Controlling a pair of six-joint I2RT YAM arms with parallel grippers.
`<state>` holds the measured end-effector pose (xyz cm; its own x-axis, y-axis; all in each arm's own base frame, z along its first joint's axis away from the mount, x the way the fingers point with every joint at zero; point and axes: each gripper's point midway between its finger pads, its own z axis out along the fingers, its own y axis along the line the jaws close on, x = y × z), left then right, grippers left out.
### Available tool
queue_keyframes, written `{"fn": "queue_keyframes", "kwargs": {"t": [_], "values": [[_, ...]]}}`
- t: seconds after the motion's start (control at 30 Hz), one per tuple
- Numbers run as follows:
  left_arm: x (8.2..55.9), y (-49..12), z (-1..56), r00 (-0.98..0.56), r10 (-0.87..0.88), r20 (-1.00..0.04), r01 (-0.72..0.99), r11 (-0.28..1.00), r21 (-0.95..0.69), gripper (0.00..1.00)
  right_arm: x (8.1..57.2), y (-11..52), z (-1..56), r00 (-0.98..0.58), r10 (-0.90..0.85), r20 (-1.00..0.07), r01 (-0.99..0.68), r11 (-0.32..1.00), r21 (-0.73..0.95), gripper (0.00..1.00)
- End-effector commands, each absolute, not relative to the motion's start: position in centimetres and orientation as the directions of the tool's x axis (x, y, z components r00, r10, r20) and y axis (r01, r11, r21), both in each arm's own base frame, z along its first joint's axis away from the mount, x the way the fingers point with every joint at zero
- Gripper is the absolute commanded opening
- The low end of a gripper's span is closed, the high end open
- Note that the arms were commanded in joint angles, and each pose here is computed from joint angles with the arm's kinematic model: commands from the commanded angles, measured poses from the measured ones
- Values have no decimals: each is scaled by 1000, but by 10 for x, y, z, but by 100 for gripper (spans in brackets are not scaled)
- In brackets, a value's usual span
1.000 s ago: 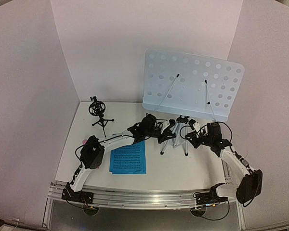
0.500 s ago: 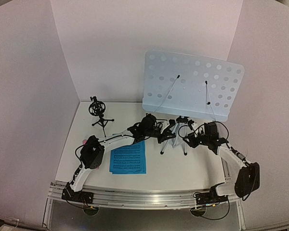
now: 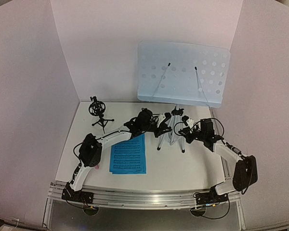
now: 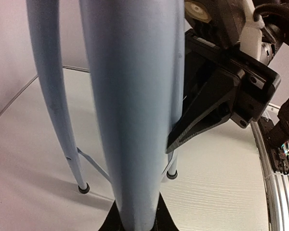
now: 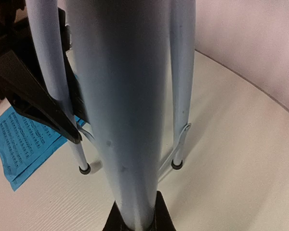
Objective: Set up the instrument practice props
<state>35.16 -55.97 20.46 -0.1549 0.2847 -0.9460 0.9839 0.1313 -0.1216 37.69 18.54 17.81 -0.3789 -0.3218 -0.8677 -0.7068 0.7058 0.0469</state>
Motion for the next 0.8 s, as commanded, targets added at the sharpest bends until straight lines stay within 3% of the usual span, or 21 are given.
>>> {"fn": "queue_keyframes", "kwargs": {"t": [0.0, 0.17, 0.47, 0.6, 0.77], "values": [[356, -547, 243, -11, 283, -959, 998, 64, 8, 0, 416, 150, 188, -420, -286, -861, -551, 834, -9, 0], [365, -535, 238, 102, 342, -934, 989, 69, 133, 0, 424, 141, 178, -424, -324, -846, -535, 843, -55, 0], [369, -527, 238, 127, 392, -911, 981, 87, 174, 0, 431, 115, 187, -397, -374, -838, -483, 862, -156, 0], [393, -526, 250, 197, 400, -895, 953, 139, 271, 0, 446, 121, 192, -393, -353, -849, -491, 861, -132, 0], [417, -522, 254, 187, 383, -905, 950, 164, 266, 0, 474, 129, 186, -411, -328, -851, -495, 864, -94, 0]]}}
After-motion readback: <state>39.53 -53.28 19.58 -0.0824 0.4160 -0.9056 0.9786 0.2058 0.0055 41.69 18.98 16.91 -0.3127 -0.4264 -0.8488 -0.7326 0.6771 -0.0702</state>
